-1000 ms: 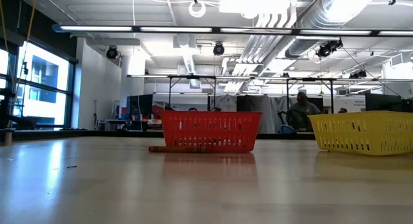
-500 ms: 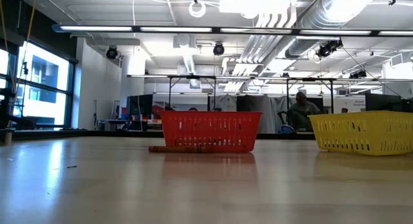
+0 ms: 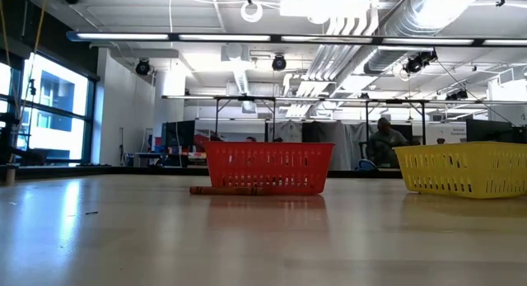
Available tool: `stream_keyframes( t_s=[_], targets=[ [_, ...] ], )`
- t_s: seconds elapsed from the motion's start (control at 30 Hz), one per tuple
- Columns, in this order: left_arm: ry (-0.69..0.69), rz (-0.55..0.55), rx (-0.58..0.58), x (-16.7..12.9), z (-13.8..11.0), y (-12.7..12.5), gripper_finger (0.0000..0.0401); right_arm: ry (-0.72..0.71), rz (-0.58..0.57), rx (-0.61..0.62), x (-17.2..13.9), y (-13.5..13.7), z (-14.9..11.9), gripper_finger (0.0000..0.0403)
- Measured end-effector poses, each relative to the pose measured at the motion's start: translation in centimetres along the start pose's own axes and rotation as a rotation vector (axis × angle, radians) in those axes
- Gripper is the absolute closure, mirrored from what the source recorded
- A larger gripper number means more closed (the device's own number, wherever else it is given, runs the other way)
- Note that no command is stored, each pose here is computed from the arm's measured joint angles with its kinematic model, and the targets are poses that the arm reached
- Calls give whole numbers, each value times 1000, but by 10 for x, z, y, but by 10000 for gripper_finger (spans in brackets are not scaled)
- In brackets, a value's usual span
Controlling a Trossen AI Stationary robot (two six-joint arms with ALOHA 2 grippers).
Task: Sort crayons
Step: Put the orange crayon into the orange bin
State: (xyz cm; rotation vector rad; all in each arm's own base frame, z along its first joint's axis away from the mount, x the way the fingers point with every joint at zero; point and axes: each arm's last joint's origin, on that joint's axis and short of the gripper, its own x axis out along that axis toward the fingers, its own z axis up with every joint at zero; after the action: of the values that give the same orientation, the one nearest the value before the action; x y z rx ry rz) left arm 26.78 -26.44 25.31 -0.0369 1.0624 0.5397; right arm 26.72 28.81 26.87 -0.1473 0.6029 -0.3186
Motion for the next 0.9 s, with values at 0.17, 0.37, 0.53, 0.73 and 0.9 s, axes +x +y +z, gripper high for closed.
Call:
stream_keyframes(
  t_s=[0.17, 0.37, 0.53, 0.73, 0.9],
  targets=[
    [-159, 48, 77, 11, 24, 3, 306, 8, -8, -15, 0, -1, -1, 291],
    [-167, 136, 117, 35, 34, 13, 306, 20, -19, -39, 0, -3, -3, 291],
    [-127, 198, 129, 61, 30, 21, 306, 26, -23, -48, 0, -4, -4, 291],
    [-131, 152, 156, 81, 23, 16, 306, 30, -25, -55, 0, -4, -4, 291],
    [-131, 94, 154, 94, 15, 10, 306, 30, -25, -55, 0, -4, -4, 291]
  ],
)
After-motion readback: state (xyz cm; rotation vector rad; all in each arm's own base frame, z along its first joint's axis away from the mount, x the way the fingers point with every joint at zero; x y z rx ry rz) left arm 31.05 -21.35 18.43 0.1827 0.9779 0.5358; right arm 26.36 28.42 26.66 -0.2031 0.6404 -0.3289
